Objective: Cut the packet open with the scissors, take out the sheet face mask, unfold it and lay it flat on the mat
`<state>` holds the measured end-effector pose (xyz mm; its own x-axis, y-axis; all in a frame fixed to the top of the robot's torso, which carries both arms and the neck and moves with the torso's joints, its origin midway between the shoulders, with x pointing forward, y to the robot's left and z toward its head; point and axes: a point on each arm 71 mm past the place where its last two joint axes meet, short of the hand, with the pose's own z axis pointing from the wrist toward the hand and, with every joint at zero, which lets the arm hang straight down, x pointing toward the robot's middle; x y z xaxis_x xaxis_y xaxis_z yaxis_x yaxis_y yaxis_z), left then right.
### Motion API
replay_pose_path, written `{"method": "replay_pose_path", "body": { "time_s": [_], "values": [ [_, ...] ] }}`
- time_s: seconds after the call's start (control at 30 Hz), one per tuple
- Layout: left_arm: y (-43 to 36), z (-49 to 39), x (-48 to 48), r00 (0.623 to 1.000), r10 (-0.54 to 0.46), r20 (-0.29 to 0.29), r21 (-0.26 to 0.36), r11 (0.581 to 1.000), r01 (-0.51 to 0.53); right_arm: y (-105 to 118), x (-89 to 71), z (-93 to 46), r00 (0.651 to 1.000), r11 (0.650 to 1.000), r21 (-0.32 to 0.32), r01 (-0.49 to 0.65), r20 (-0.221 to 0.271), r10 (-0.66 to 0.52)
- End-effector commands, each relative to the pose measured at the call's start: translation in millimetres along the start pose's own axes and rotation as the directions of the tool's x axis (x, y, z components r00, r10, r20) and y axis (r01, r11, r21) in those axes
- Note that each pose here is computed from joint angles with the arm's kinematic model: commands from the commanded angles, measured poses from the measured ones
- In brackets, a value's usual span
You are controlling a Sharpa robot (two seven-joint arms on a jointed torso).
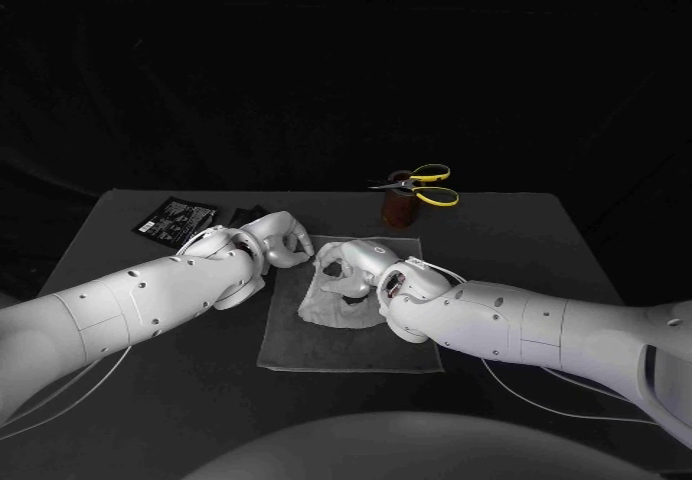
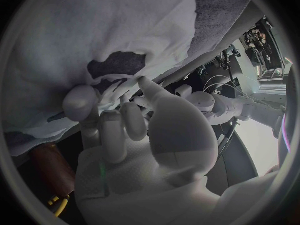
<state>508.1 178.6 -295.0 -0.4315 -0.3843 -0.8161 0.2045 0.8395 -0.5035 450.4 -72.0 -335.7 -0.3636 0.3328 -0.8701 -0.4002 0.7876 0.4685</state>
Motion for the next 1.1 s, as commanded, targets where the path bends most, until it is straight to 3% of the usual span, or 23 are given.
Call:
{"method": "replay_pose_path", "body": {
  "time_s": [0.03,0.27,0.9,1.1],
  "values": [
    [-4.0,-1.5,2.1,0.999,-0.026,-0.018,-0.010,1.000,0.026,-10.8,12.6,-5.0,0.996,0.998,0.058,0.018,-0.084,-0.013],
    [-8.1,-1.9,7.1,0.999,-0.002,-0.053,-0.034,0.999,0.001,-10.8,12.6,-4.9,0.996,0.998,0.059,0.018,-0.084,-0.013],
    [-5.5,2.5,7.1,0.998,0.059,-0.019,-0.055,0.997,-0.060,-10.7,12.5,-4.7,0.996,0.998,0.060,0.018,-0.083,-0.013],
    [-8.0,3.3,8.8,0.998,0.062,-0.027,-0.043,0.997,-0.063,-10.6,12.5,-4.8,0.996,0.998,0.060,0.018,-0.083,-0.013]
  ]
}}
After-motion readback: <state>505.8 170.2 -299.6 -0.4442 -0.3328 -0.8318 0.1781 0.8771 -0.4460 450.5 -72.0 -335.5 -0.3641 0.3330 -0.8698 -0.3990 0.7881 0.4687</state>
